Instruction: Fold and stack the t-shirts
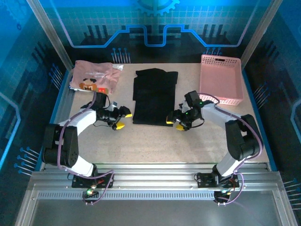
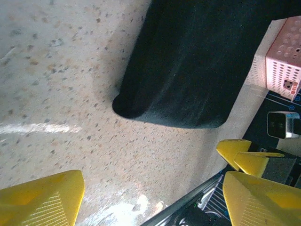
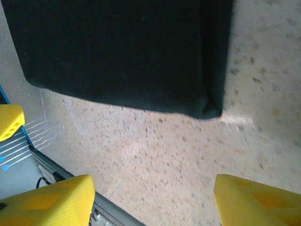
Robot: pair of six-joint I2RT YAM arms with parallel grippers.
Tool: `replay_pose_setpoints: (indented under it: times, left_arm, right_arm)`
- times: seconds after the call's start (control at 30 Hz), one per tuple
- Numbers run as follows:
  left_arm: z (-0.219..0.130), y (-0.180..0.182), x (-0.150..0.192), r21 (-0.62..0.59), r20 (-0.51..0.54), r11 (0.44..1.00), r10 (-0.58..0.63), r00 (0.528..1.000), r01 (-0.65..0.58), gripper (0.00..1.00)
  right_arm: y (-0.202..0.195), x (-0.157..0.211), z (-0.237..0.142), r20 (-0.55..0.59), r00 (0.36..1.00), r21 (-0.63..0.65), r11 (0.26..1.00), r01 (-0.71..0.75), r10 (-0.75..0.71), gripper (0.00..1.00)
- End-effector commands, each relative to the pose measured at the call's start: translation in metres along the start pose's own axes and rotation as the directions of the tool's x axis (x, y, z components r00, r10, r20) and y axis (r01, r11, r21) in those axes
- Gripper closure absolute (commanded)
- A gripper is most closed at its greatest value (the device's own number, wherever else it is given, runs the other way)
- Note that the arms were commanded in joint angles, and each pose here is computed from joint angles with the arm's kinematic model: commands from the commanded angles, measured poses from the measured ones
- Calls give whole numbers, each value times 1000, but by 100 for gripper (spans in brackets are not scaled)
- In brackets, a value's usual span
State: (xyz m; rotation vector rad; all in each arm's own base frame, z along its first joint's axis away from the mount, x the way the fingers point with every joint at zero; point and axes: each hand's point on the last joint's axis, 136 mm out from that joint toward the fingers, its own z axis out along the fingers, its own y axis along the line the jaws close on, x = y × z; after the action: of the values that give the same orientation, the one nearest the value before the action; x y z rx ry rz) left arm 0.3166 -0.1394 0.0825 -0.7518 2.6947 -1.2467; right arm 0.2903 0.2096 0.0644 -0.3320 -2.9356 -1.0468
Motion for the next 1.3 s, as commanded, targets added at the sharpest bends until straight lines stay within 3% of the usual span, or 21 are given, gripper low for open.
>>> replay_pose_setpoints:
  times: [0.0, 0.27, 0.37, 0.47, 0.57, 0.67, 0.87, 1.07, 1.27]
  left_arm:
    - [13, -20, -11, 91, 7, 996, 25, 1000, -26, 23]
    - [59, -6, -14, 40, -70, 999, -11, 998, 14, 30]
    - [78, -7, -17, 27, -93, 1000, -13, 996, 16, 37]
    - [87, -9, -20, 2, -104, 1000, 11, 995, -11, 56]
    - [85, -9, -21, -32, -90, 999, 37, 995, -40, 82]
    - [69, -13, -15, -50, -66, 997, 61, 996, -64, 100]
    - [21, 5, 35, -122, -35, 987, 105, 994, -109, 100]
    - [-10, 26, 116, -127, -77, 985, 108, 991, -117, 100]
    - [-53, 10, 157, -41, -26, 995, 87, 996, -88, 100]
  right_arm:
    - [9, -10, 19, 3, 1000, 1, 1000, 21, -21, 32]
    - [-7, -29, 47, 7, 999, 104, 994, -35, 35, 40]
    - [-14, -40, 49, 31, 997, 164, 984, -71, 66, 53]
    - [-13, -47, 49, 50, 996, 188, 979, -83, 74, 74]
    - [-9, -46, 45, 53, 996, 191, 979, -74, 65, 94]
    - [-6, -33, 36, 43, 998, 191, 980, -59, 52, 100]
    - [-7, 35, 7, 2, 1000, 222, 975, -13, 13, 100]
    - [-12, 127, -18, 5, 999, 208, 978, -34, 34, 100]
    - [11, 164, -47, 33, 999, 156, 988, 6, -11, 100]
